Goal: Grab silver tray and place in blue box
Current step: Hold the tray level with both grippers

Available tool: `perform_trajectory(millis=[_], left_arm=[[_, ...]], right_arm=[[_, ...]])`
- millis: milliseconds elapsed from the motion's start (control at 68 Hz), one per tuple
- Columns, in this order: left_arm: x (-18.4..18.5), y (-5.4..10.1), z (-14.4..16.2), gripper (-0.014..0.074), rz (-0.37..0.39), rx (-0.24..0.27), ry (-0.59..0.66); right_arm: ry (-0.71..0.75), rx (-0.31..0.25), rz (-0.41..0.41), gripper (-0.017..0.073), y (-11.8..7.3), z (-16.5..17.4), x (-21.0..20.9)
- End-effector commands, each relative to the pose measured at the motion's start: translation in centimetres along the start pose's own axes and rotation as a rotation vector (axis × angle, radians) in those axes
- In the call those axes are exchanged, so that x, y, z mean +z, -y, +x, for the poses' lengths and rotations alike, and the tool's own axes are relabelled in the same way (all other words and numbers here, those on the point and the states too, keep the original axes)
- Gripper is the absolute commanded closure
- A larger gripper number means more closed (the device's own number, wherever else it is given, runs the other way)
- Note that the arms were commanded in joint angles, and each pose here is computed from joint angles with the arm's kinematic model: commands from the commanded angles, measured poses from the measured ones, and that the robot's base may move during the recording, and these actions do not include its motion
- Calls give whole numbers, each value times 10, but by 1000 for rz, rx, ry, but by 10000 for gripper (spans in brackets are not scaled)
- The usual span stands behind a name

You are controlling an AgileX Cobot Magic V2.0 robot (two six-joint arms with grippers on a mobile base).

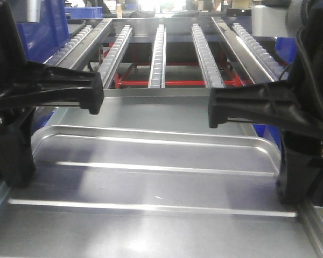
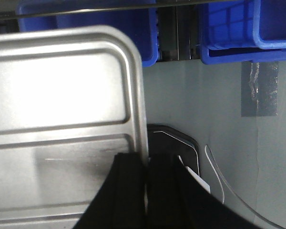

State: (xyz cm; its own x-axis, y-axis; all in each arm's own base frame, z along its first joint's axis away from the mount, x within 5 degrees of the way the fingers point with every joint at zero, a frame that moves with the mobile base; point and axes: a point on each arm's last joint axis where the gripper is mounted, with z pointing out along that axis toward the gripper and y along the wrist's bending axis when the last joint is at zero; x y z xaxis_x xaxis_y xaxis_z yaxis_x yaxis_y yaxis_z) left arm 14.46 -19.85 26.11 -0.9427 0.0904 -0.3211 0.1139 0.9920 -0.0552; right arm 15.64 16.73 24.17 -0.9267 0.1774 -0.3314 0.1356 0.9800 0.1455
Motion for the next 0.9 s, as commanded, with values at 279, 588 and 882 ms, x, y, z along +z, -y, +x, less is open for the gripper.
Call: perform_trajectory(millis=[279, 588, 882], left_arm=[[-14, 6, -1, 694, 77, -6, 29], [-14, 6, -1, 694, 77, -6, 29], [-14, 6, -1, 694, 77, -6, 29]], right_arm=[[70, -3, -95, 489, -7, -8, -14], [70, -3, -95, 489, -7, -8, -14], [70, -3, -95, 489, -7, -8, -14]])
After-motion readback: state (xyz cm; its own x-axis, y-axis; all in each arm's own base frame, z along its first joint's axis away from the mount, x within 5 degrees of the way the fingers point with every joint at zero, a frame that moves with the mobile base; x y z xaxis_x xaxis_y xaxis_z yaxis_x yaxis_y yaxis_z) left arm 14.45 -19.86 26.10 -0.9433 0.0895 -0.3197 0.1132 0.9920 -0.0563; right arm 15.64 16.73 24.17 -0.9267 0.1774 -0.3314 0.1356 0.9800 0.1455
